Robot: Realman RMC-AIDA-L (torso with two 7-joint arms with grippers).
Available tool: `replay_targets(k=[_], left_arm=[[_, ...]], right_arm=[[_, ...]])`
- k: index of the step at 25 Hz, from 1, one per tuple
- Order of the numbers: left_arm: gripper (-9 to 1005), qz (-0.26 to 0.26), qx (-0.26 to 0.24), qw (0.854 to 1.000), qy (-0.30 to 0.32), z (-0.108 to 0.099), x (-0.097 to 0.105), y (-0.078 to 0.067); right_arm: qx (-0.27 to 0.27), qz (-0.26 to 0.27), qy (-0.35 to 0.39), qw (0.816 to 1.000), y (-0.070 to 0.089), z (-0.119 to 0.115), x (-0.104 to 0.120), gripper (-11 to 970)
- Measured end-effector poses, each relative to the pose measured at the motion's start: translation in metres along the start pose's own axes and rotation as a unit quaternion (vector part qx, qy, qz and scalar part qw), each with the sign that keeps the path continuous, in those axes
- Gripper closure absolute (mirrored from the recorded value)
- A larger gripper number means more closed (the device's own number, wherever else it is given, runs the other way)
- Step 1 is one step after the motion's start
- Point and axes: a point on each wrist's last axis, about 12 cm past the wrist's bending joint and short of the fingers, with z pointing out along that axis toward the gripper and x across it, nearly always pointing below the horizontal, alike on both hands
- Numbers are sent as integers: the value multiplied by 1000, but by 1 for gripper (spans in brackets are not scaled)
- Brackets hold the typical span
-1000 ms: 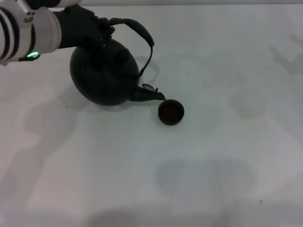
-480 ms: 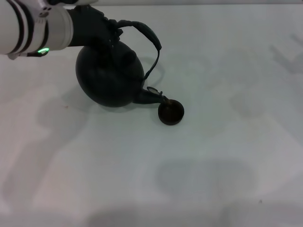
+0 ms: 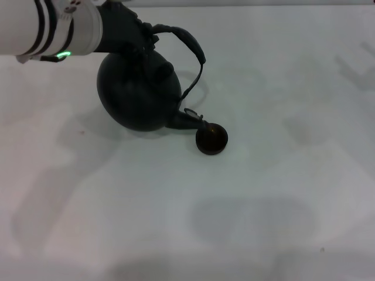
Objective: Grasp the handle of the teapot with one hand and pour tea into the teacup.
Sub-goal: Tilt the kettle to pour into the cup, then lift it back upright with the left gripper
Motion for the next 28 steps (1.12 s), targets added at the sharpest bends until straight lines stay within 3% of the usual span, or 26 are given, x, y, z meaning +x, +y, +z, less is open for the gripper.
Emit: replay_targets(k=[20,24,28], left_arm=[[853,-1,-2,1000,4,1,-3,0],[853,-23,2,1000,0,1,-1,-1],[854,-90,12,996,-20,-4,11,0]], right_arm=[[8,-2,8,1000,-2,5,2,101],[11,0,10,1000,-2,4,3,101],[15,3,14,1000,-2,4,5,101]])
